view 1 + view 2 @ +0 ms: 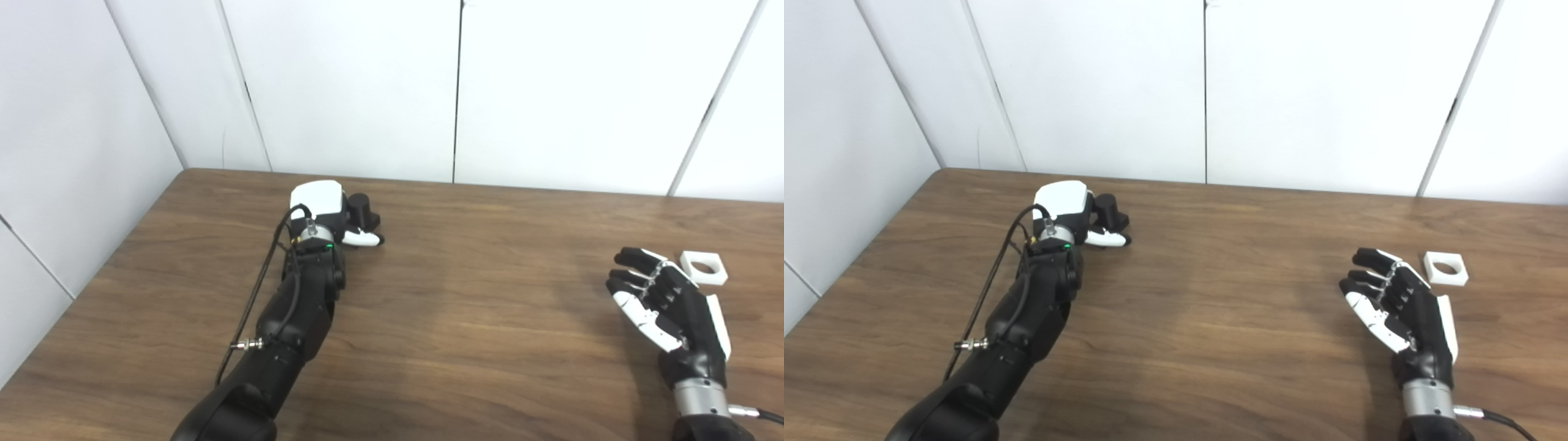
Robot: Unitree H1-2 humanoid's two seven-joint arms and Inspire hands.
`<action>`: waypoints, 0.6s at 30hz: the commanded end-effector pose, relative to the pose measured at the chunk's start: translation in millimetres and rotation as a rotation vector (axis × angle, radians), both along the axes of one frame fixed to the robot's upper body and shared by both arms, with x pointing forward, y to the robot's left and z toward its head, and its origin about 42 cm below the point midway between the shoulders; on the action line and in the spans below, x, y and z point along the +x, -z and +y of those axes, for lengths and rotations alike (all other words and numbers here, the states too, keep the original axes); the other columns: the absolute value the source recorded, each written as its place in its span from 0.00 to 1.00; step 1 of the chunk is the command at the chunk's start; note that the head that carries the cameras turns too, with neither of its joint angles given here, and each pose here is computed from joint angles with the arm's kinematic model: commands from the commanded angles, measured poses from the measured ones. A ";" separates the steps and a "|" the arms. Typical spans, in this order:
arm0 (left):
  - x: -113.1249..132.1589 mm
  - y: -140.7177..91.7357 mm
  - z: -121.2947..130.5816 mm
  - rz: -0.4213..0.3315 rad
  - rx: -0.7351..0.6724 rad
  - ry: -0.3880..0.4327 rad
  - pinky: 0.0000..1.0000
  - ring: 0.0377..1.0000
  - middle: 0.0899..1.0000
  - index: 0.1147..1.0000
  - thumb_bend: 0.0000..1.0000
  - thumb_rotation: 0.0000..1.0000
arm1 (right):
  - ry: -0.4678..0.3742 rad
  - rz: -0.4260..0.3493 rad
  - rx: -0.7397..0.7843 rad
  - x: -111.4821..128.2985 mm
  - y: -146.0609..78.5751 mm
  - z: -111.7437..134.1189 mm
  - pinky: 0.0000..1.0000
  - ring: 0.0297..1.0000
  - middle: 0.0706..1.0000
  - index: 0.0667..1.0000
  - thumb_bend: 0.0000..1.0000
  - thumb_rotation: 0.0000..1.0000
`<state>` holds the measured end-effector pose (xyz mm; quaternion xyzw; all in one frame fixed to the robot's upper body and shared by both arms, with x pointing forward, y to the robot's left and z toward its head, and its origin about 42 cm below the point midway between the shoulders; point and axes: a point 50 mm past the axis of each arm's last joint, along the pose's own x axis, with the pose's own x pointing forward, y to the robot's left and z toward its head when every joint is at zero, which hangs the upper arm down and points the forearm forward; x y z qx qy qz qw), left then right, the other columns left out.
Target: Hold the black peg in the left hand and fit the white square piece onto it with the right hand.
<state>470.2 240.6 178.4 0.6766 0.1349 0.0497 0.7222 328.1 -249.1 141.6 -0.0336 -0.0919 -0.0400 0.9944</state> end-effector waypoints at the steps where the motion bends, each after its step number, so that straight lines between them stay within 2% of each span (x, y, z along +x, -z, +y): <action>1: 12.8 -26.8 8.7 -0.090 0.052 -0.016 0.78 0.89 0.91 0.68 0.90 0.58 | -0.003 -0.055 -0.005 3.1 -13.7 0.1 0.61 0.65 0.69 0.66 0.50 0.23; 8: 11.6 -25.9 14.7 -0.089 0.084 -0.013 0.74 0.86 0.89 0.59 0.85 0.50 | 0.000 -0.056 -0.011 3.2 -14.5 -2.4 0.60 0.66 0.69 0.66 0.50 0.23; 15: 9.0 -25.8 19.5 -0.079 0.096 -0.013 0.75 0.87 0.89 0.60 0.82 0.44 | 0.000 -0.053 0.001 4.2 -15.4 -2.3 0.61 0.66 0.69 0.66 0.51 0.23; 18: 8.9 -26.6 20.4 -0.086 0.088 -0.006 0.76 0.86 0.87 0.57 0.80 0.38 | 0.002 -0.052 -0.006 2.8 -15.4 -2.3 0.61 0.65 0.68 0.66 0.50 0.24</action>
